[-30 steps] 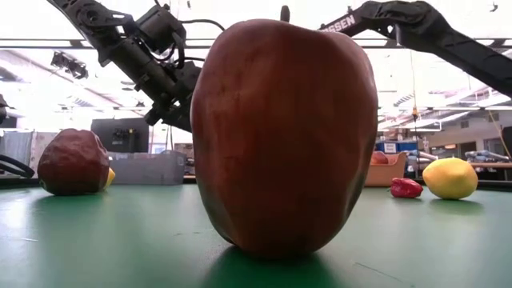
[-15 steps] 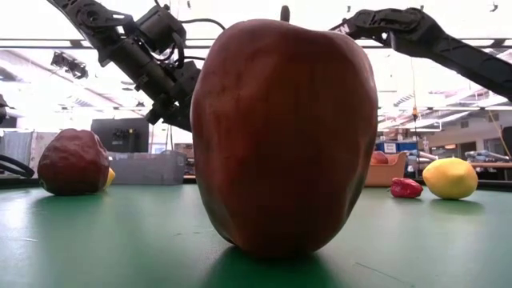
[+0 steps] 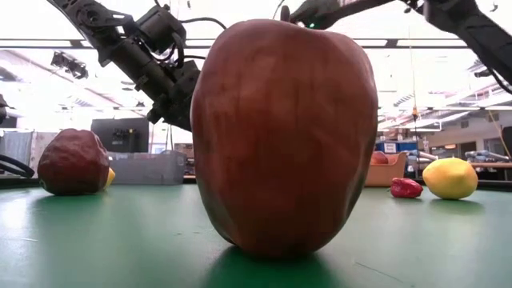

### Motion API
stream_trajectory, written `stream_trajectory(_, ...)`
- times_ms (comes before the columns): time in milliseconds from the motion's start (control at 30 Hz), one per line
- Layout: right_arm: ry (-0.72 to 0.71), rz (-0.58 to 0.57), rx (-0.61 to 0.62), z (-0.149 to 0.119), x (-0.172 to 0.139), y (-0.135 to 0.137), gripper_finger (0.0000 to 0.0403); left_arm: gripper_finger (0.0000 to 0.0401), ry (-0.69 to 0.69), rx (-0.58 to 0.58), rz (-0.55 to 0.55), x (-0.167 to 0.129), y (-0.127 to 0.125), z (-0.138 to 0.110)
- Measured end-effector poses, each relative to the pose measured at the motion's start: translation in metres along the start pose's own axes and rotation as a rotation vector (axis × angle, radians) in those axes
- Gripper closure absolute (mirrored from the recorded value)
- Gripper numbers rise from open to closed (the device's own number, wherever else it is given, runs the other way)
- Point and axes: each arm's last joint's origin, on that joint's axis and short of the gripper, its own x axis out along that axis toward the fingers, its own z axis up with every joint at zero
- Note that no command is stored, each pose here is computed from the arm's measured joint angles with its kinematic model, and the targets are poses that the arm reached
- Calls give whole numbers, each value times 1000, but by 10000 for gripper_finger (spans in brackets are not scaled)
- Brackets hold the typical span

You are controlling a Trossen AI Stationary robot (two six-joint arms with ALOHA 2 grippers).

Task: Sort produce into baskets
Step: Put the apple into the orange bin

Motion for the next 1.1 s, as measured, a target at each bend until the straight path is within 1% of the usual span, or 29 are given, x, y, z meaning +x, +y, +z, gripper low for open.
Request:
stream_trajectory(167, 82, -85, 47, -15, -29, -35, 91, 217, 5, -11, -15, 0, 0, 0)
stream_trajectory(300, 75, -119, 170, -34, -33, -68, 90, 217, 5, -17, -15, 0, 0, 0)
stream_trajectory(400, 56, -122, 226, -53, -34, -82, 90, 217, 5, -27, -14, 0, 0, 0)
stream_trajectory(467, 53, -107, 257, -68, -31, -86, 90, 217, 0, -42, 0, 0, 0, 0)
stream_trajectory(567, 49, -109, 266, -90, -20, -85, 89, 217, -15, -45, 42, 0, 1, 1)
stream_trajectory(667, 6, -110, 280, -105, -9, -84, 89, 217, -37, -48, 71, 0, 2, 2)
stream_trajectory(767, 8, -109, 303, -119, 10, -85, 89, 217, -63, -55, 71, 0, 1, 4)
stream_trajectory(933, 0, -121, 338, -131, 30, -90, 89, 217, -93, -108, 93, 0, 2, 6)
stream_trajectory(1100, -2, -138, 358, -137, 52, -93, 89, 217, -94, -110, 94, 0, 2, 7)
